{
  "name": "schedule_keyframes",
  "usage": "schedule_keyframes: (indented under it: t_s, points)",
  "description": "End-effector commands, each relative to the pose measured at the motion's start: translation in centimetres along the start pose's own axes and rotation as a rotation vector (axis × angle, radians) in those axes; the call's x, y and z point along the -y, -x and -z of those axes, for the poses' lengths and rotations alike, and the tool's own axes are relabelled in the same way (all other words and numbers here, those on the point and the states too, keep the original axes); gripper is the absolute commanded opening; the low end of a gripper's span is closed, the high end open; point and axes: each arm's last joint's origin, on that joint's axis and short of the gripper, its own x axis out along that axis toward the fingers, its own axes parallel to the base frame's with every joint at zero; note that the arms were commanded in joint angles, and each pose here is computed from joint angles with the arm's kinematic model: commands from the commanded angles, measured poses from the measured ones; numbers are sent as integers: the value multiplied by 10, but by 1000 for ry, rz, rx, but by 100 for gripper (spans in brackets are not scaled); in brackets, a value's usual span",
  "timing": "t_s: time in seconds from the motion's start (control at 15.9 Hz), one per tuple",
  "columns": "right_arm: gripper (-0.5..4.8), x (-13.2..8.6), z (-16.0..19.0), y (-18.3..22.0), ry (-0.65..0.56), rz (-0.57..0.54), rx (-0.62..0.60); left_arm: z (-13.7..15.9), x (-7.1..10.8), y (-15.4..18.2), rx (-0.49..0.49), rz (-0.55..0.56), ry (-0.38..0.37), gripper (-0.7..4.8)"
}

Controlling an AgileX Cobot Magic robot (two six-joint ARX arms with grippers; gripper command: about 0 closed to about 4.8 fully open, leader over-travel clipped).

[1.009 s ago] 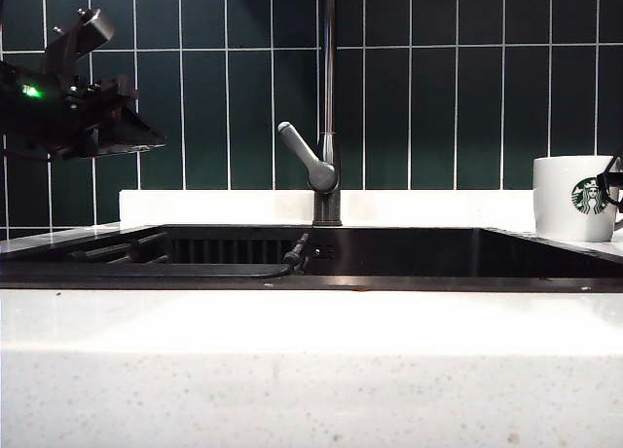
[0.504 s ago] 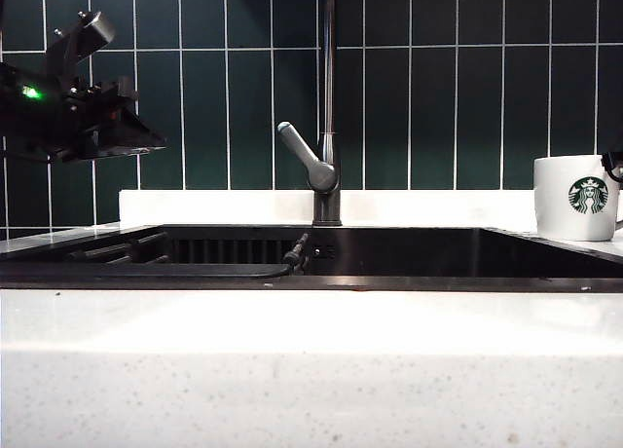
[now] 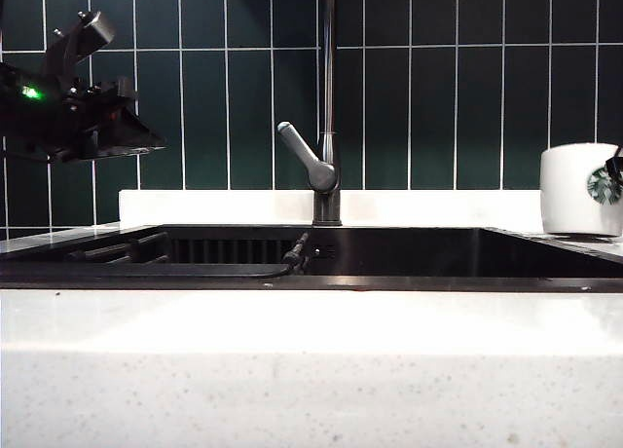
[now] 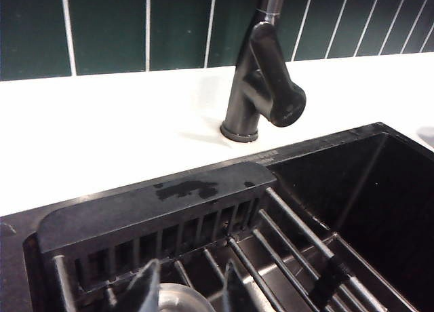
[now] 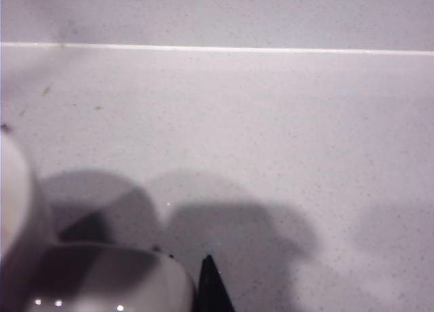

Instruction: Pick up the mug next to the sink, go to the faucet to get some water, pour the water into the sink, and finally put the mug back to its place.

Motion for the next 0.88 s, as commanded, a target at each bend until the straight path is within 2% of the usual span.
schedule_keyframes:
  t_s: [0.06,0.38,0.57,0.69,0.88]
  points:
    - [20,-2,-11,3,3,-9,66,-5,2,-1,20,70,-10,118]
    - [8,-4,-32,16,5,-11,154,-31,-2,-12,36,121,-6,118]
    - [8,-15,-47,23,19,-49,205,-41,-8,-24,19,125,5,119]
    - [8,-38,-59,28,40,-156,248,-46,-12,-34,22,163,3,119]
    - [8,-75,-73,26,61,-296,212,-51,-18,-48,22,239,1,120]
